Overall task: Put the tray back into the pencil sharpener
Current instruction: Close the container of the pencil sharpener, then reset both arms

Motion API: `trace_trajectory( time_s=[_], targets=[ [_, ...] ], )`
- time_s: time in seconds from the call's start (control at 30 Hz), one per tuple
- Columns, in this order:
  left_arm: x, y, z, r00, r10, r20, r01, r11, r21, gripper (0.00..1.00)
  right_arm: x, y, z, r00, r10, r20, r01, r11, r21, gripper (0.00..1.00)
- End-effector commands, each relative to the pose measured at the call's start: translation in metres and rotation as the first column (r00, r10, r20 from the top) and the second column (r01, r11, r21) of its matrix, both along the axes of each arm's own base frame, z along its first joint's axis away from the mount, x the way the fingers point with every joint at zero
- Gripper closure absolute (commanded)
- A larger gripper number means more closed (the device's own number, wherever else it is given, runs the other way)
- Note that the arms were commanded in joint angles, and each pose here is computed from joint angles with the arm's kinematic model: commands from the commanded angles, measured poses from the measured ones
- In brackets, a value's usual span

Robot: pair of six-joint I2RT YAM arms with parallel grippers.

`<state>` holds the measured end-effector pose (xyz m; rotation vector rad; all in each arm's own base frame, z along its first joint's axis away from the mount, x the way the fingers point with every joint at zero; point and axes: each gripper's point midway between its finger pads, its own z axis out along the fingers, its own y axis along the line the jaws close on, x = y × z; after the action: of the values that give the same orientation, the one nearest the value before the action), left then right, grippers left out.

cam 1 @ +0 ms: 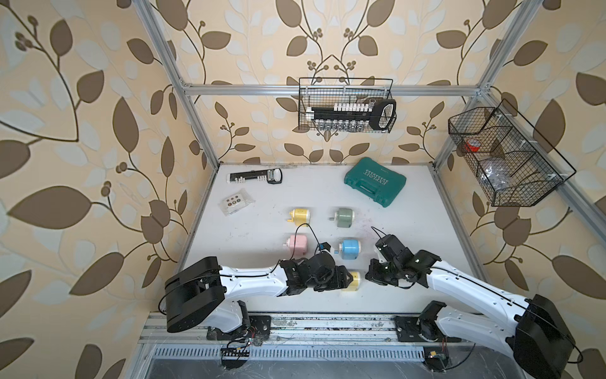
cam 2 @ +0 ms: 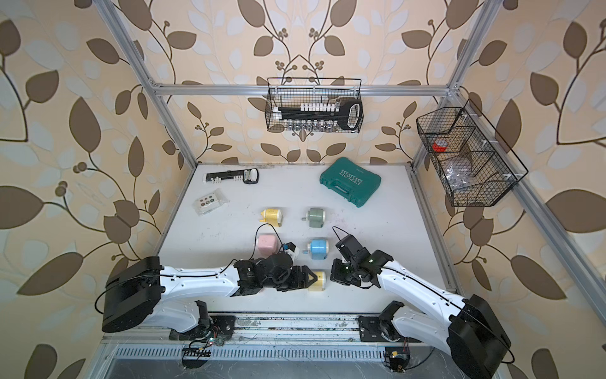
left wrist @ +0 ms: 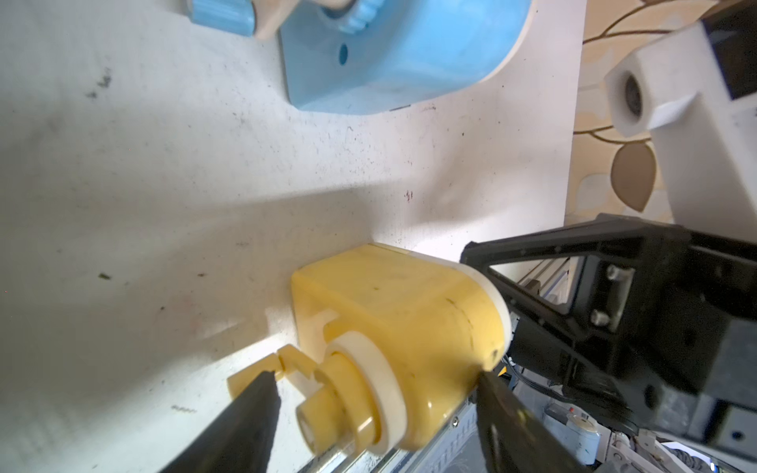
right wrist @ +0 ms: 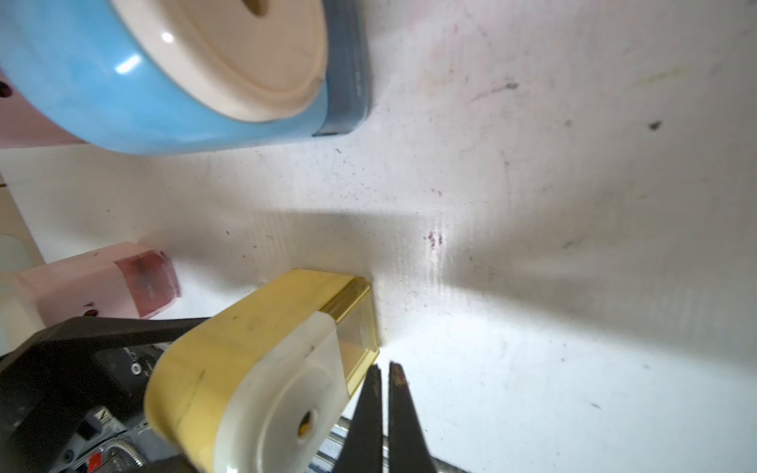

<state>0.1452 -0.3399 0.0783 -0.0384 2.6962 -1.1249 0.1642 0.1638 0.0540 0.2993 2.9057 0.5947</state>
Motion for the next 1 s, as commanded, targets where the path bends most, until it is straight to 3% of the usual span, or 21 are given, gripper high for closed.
trace_trajectory(
  time_s=[0.0,0.23,0.37,0.53,0.7,0.83,0.93,0.97],
  targets=[
    [0.008,0.003,0.017,0.999,0.025,0.032,-0.025,1.000,-0.003,0.21,-0.001,-0.016,0.001,1.000,-0.007,0.004,0.007,0.996,-0.090,0.98],
    [0.009,0.003,0.048,0.996,0.008,0.084,-0.006,1.000,-0.029,0.18,0.003,-0.018,0.008,0.999,0.025,0.027,-0.022,0.994,-0.112,0.93],
    [0.012,0.016,0.072,0.989,-0.002,0.149,-0.001,1.000,0.019,0.17,0.008,-0.023,0.017,0.998,0.032,0.058,-0.024,0.989,-0.146,0.87],
    [0.022,0.046,0.092,0.967,-0.027,0.254,-0.022,0.982,0.187,0.15,0.020,-0.030,0.039,0.993,0.042,0.113,-0.019,0.981,-0.192,0.82],
    [0.053,0.090,0.100,0.934,-0.036,0.354,-0.106,0.922,0.373,0.14,0.045,-0.040,0.078,0.965,0.077,0.250,-0.006,0.962,-0.273,0.79],
    [0.092,0.126,0.112,0.897,-0.010,0.442,-0.202,0.879,0.432,0.13,0.071,-0.046,0.113,0.912,0.108,0.397,0.032,0.943,-0.331,0.80],
    [0.118,0.146,0.128,0.843,0.002,0.537,-0.274,0.862,0.427,0.12,0.088,-0.052,0.143,0.803,0.103,0.587,0.123,0.935,-0.333,0.78],
    [0.127,0.153,0.133,0.827,0.015,0.562,-0.300,0.856,0.420,0.12,0.092,-0.053,0.152,0.750,0.086,0.656,0.154,0.941,-0.300,0.73]
  ],
)
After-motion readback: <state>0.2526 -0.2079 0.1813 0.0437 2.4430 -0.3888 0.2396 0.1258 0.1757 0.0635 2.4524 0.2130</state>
